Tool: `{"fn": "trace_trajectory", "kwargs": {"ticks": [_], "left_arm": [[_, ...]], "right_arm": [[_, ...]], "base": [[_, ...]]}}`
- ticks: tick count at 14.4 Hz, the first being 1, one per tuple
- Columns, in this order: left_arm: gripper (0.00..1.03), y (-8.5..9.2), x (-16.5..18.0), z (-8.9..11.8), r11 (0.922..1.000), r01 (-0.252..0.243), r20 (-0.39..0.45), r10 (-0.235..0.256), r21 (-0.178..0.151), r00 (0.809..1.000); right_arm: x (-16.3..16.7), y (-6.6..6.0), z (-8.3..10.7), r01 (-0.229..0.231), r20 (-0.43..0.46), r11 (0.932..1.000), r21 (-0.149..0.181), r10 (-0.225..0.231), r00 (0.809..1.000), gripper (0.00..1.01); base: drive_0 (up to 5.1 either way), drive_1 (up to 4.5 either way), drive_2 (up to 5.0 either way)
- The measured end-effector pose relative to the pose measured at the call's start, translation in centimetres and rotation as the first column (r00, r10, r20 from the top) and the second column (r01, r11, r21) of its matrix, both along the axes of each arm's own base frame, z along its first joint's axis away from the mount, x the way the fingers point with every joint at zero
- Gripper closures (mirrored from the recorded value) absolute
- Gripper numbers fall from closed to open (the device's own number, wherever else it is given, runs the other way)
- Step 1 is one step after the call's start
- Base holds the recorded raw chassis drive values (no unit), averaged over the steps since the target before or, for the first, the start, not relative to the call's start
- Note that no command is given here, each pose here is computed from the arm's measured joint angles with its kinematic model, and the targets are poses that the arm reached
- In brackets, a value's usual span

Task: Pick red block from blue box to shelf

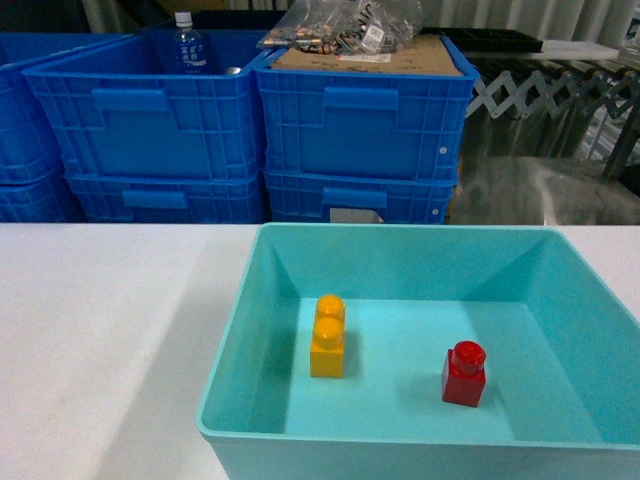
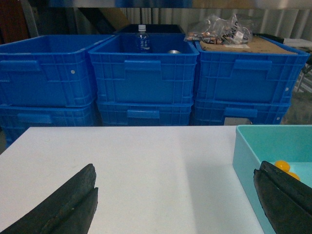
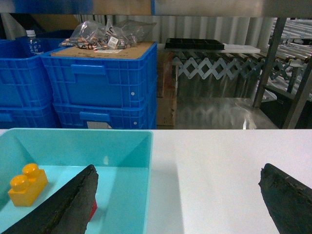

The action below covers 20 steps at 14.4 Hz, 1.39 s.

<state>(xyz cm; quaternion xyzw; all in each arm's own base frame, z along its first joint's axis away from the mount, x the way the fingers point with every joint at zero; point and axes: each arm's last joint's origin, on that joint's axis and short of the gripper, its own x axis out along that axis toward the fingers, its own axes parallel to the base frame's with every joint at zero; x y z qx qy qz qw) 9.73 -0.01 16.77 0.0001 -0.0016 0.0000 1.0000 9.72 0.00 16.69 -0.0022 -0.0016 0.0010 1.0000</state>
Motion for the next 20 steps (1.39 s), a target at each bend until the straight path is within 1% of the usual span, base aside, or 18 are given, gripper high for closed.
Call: {"fn": "trace_trajectory", "kwargs": {"ticks": [20], "left_arm": [[0.05,0.00,0.00,0.00,1.0000,0.000,0.000,0.000,0.000,1.000]], "right_arm": [[0.00,0.00,0.00,0.000,0.000,1.0000,0.000,0.000,1.000,0.03]], "base": [[0.0,0.00,0.0]]}}
